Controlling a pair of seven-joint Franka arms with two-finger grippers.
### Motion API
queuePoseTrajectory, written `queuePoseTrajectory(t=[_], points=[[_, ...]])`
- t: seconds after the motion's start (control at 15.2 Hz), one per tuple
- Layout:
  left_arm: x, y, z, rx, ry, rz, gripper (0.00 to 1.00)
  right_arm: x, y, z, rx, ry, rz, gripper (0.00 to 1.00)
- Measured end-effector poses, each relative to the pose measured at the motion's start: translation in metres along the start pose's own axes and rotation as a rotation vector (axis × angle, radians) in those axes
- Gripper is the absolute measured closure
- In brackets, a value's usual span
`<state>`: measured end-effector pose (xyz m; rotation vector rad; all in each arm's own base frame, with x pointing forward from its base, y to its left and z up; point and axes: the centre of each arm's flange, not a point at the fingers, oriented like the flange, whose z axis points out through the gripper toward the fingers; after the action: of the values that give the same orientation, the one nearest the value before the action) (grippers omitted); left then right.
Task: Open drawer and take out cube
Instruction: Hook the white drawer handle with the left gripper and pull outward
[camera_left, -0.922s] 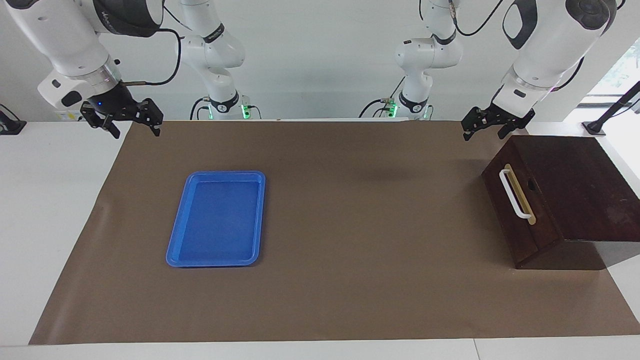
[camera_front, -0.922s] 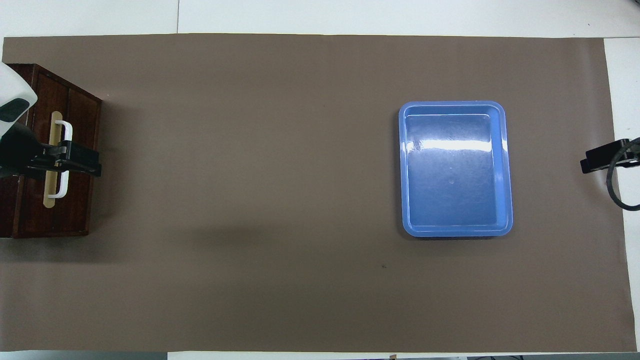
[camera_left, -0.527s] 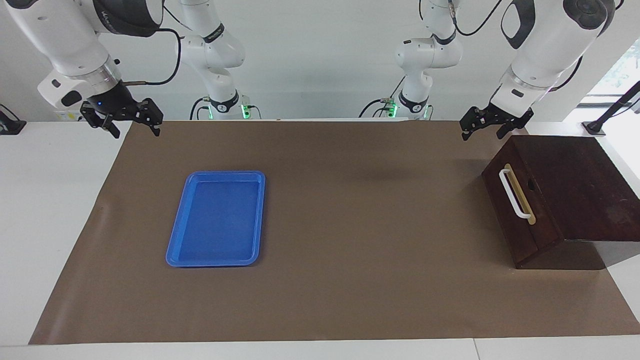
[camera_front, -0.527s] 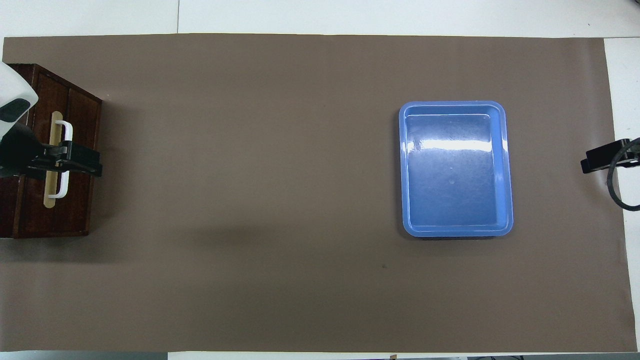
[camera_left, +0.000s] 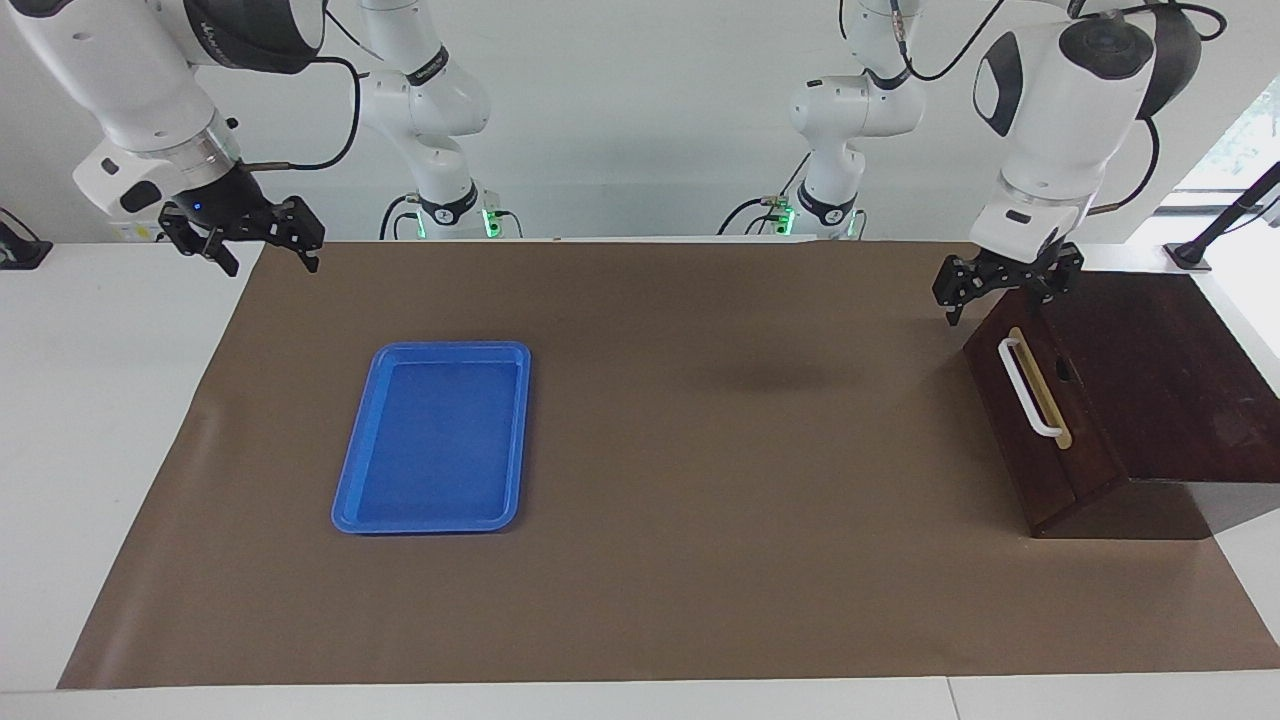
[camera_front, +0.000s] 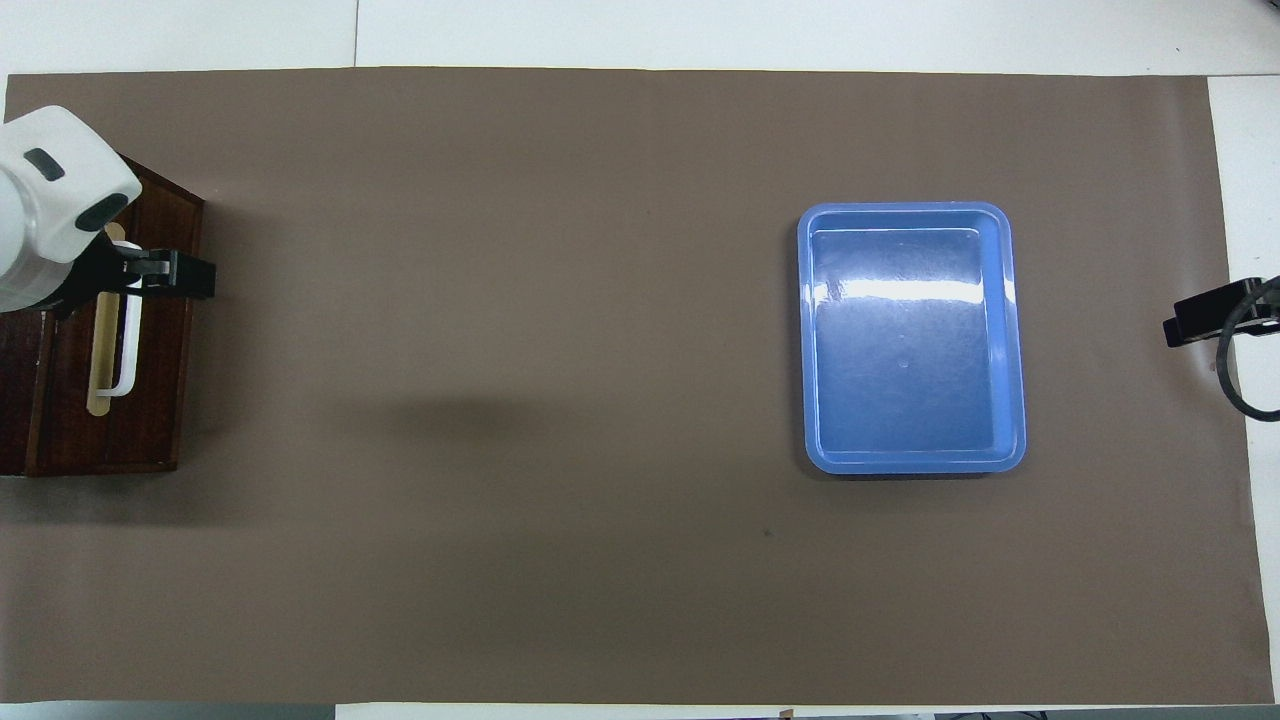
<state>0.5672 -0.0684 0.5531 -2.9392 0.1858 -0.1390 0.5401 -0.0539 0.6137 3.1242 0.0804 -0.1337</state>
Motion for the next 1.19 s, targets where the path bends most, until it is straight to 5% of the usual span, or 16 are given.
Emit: queuePoseTrajectory(t=[0.2, 0.66, 1.19], points=[[0.009, 0.008, 0.039, 0.096, 0.02, 0.071, 0.0, 0.0, 0.0, 0.0, 0.0, 0.0, 0.0, 0.0], [0.014, 0.002, 0.112, 0.179, 0.031, 0.149, 0.0, 0.0, 0.0, 0.0, 0.0, 0.0, 0.001, 0.0], [0.002, -0.039, 0.155, 0.179, 0.043, 0.182, 0.0, 0.0, 0.001, 0.0, 0.0, 0.0, 0.001, 0.0]])
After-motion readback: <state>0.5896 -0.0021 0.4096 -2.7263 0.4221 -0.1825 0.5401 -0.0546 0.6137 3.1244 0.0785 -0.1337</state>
